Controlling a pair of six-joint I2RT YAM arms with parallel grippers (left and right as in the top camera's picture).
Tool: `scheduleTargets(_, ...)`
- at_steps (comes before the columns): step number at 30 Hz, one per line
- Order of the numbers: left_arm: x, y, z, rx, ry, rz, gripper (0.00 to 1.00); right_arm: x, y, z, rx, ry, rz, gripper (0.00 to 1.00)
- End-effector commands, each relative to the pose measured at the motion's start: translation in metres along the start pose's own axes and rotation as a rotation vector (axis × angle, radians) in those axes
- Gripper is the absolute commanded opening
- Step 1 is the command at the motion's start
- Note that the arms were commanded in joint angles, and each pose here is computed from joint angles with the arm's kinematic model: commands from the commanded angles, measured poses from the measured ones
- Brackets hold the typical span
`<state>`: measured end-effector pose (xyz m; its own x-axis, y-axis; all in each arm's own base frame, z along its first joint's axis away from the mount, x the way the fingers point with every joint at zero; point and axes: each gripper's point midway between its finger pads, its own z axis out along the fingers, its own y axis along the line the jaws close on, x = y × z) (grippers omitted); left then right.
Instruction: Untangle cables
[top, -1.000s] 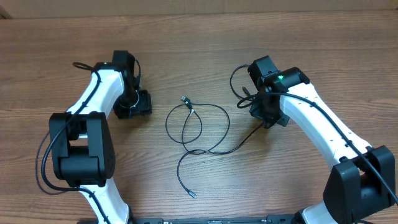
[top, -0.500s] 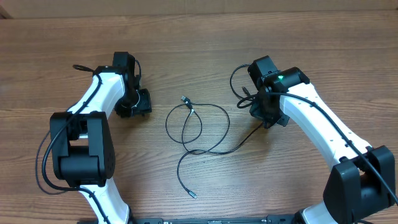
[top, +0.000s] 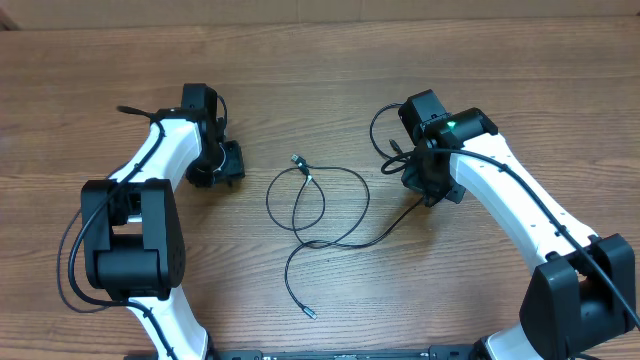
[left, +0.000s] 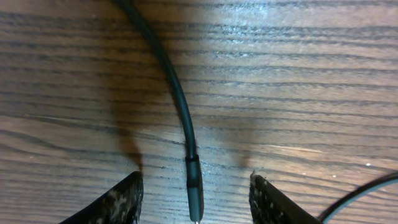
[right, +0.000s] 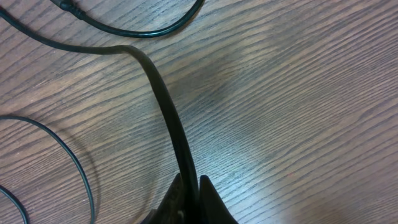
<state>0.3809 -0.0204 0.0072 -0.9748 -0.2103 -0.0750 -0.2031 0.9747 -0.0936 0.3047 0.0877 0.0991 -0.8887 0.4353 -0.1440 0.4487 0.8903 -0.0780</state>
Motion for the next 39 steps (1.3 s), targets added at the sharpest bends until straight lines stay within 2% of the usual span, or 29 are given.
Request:
scheduleTargets(1,0.005,0.001,0.002,-0.004,-0.002,-0.004,0.56,-0.003,0.001,-0.002,-0.004,-0.007,-0.001,0.04)
scheduleTargets(4,0.009,0.002,0.006,-0.006,0.004,-0.005,0.55,-0.002,0.0,-0.002,-0.002,-0.005,-0.001,0.04)
scheduleTargets(5,0.01,0.003,0.007,-0.009,0.006,-0.004,0.52,-0.002,0.0,-0.002,-0.001,-0.005,-0.002,0.04)
scheduleTargets(7,0.01,0.003,0.007,-0.011,0.007,-0.004,0.43,-0.002,0.0,-0.002,0.0,-0.004,-0.002,0.04)
scheduleTargets(9,0.012,0.004,0.007,-0.015,0.013,-0.005,0.21,-0.002,-0.001,-0.002,0.002,-0.002,-0.002,0.04)
scheduleTargets(10,0.012,0.005,0.006,-0.018,0.016,-0.007,0.15,-0.001,-0.001,-0.002,0.002,-0.001,-0.002,0.04)
scheduleTargets(14,0.016,0.011,0.005,-0.044,0.03,-0.01,0.04,-0.001,-0.002,-0.002,0.006,0.002,-0.004,0.04)
scheduleTargets(19,0.016,0.018,-0.003,-0.086,0.04,-0.012,0.04,-0.001,-0.002,-0.002,0.006,0.002,-0.003,0.04)
scheduleTargets(25,-0.001,0.047,-0.038,-0.167,0.016,-0.068,0.04,0.0,-0.003,-0.002,0.01,0.006,-0.004,0.04)
scheduleTargets(32,-0.006,0.109,-0.089,-0.258,-0.043,-0.309,0.04,0.001,-0.003,-0.002,0.012,0.007,-0.005,0.04)
scheduleTargets(35,0.007,0.141,-0.104,-0.302,-0.03,-0.414,0.04,0.001,-0.003,-0.002,0.012,0.007,-0.004,0.04)
scheduleTargets(36,0.021,0.164,-0.111,-0.357,-0.006,-0.498,0.04,0.001,-0.003,-0.002,0.012,0.007,-0.004,0.04)
scheduleTargets(39,0.045,0.2,-0.121,-0.441,0.042,-0.627,0.05,0.001,-0.003,-0.002,0.012,0.007,-0.004,0.04)
